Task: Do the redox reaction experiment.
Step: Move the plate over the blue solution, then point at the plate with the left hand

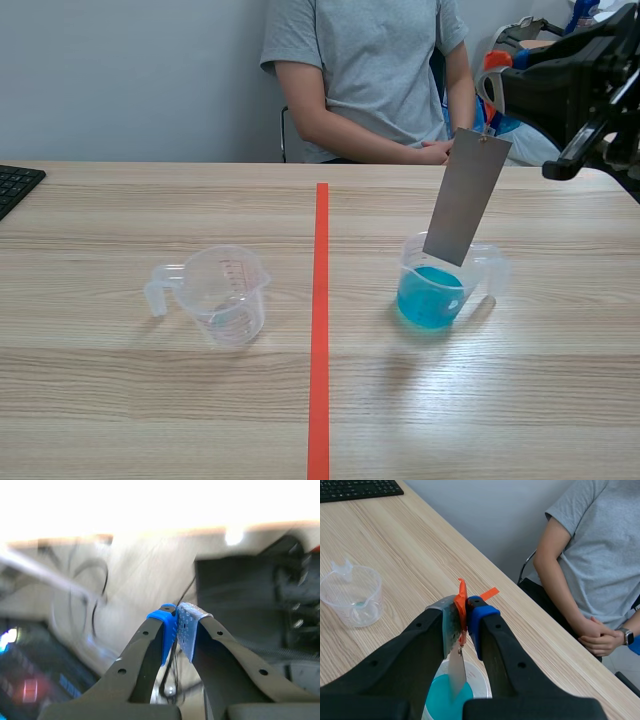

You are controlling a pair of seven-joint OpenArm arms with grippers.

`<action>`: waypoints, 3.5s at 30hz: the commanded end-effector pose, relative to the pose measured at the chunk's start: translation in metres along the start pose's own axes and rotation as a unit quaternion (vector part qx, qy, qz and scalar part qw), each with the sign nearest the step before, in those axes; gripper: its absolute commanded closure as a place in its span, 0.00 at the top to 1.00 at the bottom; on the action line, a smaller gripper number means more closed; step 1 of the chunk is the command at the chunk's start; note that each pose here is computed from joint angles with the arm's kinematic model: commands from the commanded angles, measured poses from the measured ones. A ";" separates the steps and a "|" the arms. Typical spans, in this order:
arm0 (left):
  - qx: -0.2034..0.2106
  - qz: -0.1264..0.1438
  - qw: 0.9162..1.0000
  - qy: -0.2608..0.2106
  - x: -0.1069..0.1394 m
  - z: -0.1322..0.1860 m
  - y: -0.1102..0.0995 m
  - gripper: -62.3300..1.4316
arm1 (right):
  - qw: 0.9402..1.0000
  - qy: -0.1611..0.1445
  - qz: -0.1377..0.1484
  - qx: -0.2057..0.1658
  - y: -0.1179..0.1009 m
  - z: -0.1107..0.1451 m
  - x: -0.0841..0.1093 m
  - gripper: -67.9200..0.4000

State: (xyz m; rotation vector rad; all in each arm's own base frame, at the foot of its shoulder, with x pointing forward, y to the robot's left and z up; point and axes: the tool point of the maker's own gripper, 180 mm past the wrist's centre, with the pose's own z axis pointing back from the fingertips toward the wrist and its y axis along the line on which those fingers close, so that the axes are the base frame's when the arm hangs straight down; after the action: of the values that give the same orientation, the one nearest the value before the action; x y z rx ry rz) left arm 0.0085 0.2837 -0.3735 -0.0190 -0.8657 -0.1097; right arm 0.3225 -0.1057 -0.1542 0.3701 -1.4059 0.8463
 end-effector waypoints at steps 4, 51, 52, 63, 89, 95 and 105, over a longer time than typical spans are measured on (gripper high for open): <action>-0.049 -0.033 0.997 -0.044 0.040 -0.018 -0.007 0.08 | 1.000 -0.013 0.017 -0.009 -0.008 0.000 0.010 0.03; -0.354 -0.243 0.863 -0.266 0.308 -0.204 -0.256 0.08 | 1.000 -0.008 0.020 -0.010 -0.009 0.000 0.009 0.03; -0.356 -0.240 0.863 -0.266 0.309 -0.208 -0.261 0.08 | 1.000 -0.008 0.020 -0.010 -0.009 0.000 0.009 0.03; -0.383 -0.244 0.855 -0.251 0.313 -0.232 -0.309 0.08 | 1.000 -0.008 0.020 -0.010 -0.009 0.000 0.009 0.03; -0.394 -0.234 0.845 -0.274 0.310 -0.235 -0.370 0.08 | 1.000 -0.008 0.020 -0.010 -0.009 0.000 0.009 0.03; -0.397 -0.232 0.844 -0.276 0.311 -0.233 -0.373 0.08 | 1.000 -0.008 0.020 -0.010 -0.009 0.000 0.009 0.03; -0.393 -0.232 0.846 -0.276 0.311 -0.234 -0.373 0.08 | 1.000 -0.007 0.020 -0.010 -0.009 0.000 0.008 0.03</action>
State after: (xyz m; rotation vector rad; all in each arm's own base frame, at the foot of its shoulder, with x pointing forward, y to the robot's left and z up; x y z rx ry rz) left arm 0.3457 -0.1198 -0.3125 -0.6191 -1.3007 -0.9603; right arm 0.3234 -0.1074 -0.1568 0.3403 -1.3997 0.8644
